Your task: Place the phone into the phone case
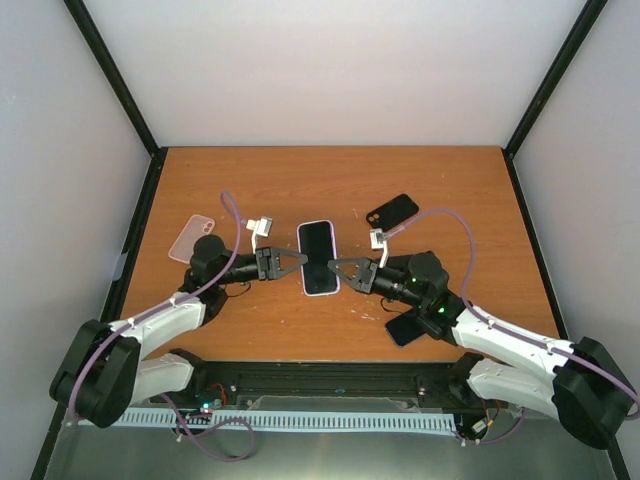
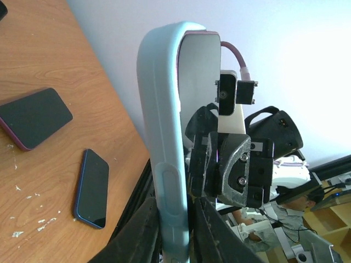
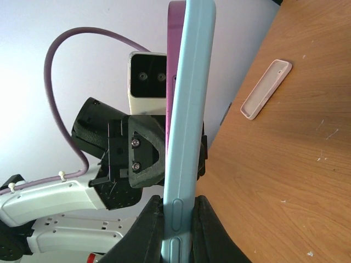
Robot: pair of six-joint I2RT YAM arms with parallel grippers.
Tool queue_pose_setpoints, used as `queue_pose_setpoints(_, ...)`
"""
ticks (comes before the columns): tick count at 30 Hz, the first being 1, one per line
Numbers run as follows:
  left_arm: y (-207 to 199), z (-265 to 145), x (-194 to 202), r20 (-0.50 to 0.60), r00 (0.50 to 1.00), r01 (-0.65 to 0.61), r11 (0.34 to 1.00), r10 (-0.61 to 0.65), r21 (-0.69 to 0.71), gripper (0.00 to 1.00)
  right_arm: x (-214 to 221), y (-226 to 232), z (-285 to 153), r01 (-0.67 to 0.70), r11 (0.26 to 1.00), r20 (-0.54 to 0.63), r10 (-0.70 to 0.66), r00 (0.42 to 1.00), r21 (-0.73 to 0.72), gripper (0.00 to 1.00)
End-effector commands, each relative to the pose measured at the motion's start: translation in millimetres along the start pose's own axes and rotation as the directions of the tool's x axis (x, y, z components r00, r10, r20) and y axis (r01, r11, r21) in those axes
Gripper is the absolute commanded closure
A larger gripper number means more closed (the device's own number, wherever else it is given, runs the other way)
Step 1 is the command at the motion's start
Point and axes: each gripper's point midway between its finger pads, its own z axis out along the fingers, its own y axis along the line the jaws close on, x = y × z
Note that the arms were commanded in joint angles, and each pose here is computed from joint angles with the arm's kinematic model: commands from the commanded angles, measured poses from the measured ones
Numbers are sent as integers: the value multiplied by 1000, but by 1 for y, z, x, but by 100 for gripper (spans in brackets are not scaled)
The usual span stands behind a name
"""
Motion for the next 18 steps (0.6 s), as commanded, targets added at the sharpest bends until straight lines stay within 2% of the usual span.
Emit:
queue_pose_setpoints(1, -19, -1, 1, -12, 995, -93, 993, 94, 70, 85, 0, 16, -3, 28, 996, 10, -27, 1000, -82, 93)
queue_pose_setpoints(5, -20, -2, 5, -22, 993, -113, 990, 116, 84, 90, 5, 14, -4, 34, 996, -4, -34, 999, -78, 93)
queue_pose_setpoints(8, -24, -3, 7, -18, 991, -127, 987, 129, 103, 99, 8, 17, -5, 28, 995, -21, -30, 999, -93, 90)
queue_pose_setpoints(9, -24, -4, 8, -19, 991, -128, 986, 130, 104, 100, 7, 17, -5, 32, 996, -24, -34, 999, -84, 84)
queue_pose_setpoints(12, -26, -5, 11, -36, 988, -142, 984, 147, 108, 100, 1, 14, -11, 67, 998, 0, -67, 998, -17, 56)
queue_pose_setpoints(14, -28, -5, 15, -64, 985, -155, 981, 163, 116, 100, -5, 12, -17, 86, 995, 27, -88, 996, 43, 41)
queue_pose_setpoints(18, -32, -6, 24, -125, 973, -176, 976, 192, 130, 100, -16, 16, -27, 127, 985, 50, -133, 990, 118, 29)
